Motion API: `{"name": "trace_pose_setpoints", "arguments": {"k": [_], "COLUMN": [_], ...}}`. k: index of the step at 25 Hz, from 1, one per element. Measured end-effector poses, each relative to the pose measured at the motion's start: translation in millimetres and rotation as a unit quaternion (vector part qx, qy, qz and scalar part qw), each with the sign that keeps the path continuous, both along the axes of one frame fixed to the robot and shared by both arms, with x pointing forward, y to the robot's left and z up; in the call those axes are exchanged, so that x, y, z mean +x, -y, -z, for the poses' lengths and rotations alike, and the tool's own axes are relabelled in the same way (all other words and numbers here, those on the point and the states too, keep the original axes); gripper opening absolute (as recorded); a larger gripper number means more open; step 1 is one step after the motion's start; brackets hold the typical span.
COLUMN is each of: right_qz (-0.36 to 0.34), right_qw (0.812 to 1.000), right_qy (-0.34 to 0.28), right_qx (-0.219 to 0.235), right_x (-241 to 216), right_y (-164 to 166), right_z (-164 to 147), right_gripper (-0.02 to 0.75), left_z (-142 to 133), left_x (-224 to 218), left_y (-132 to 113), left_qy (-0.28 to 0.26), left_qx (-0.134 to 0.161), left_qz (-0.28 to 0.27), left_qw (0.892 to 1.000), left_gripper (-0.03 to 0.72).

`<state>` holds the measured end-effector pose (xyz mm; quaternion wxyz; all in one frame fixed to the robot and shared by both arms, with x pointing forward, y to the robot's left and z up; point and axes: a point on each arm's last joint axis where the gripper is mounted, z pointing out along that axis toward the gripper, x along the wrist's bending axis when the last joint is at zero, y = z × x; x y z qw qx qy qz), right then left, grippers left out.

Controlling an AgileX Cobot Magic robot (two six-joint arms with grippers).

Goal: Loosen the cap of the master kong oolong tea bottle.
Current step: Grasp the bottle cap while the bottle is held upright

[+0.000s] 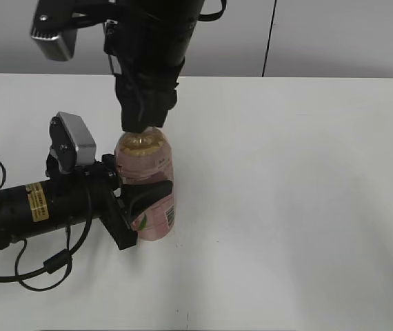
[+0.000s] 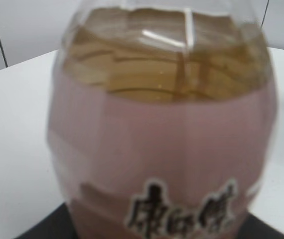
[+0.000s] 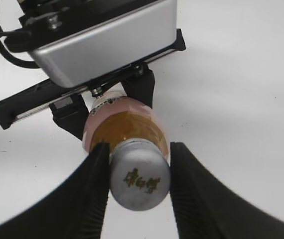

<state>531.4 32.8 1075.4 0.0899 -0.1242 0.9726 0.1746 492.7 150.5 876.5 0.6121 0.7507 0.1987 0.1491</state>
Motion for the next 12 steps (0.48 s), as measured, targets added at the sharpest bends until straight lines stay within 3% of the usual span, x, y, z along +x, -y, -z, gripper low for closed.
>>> {"name": "trace_pose_setpoints", "arguments": {"k": [3, 8, 10, 12], "right_qz": [0.026, 0.130, 0.187, 0.276], "right_qw": [1.000, 0.988, 0.976, 0.949], "right_qy": [-0.011, -0.031, -0.049, -0.085], "right_qx": [0.011, 0.072, 0.102, 0.128], "right_x": [-0.3, 1.6, 1.9, 2.3], "right_y": [-1.1, -5.0, -5.9, -5.9], "right_z": [-2.8, -32.1, -45.6, -52.9], "right_gripper": [0.372, 0.538, 0.557, 0.564], "left_z": [0.1, 0.2, 0.2, 0.2], "left_x": [0.3, 0.8, 0.8, 0.8], "left_y": [-0.2, -0.5, -0.5, -0.5], "left_qy": [0.000, -0.002, -0.002, -0.002], "left_qx": [0.000, 0.000, 0.000, 0.000], "left_qz": [-0.002, -0.006, -0.006, -0.006], "left_qw": [1.000, 1.000, 1.000, 1.000], "left_gripper": [0.286, 0.279, 0.279, 0.279]}}
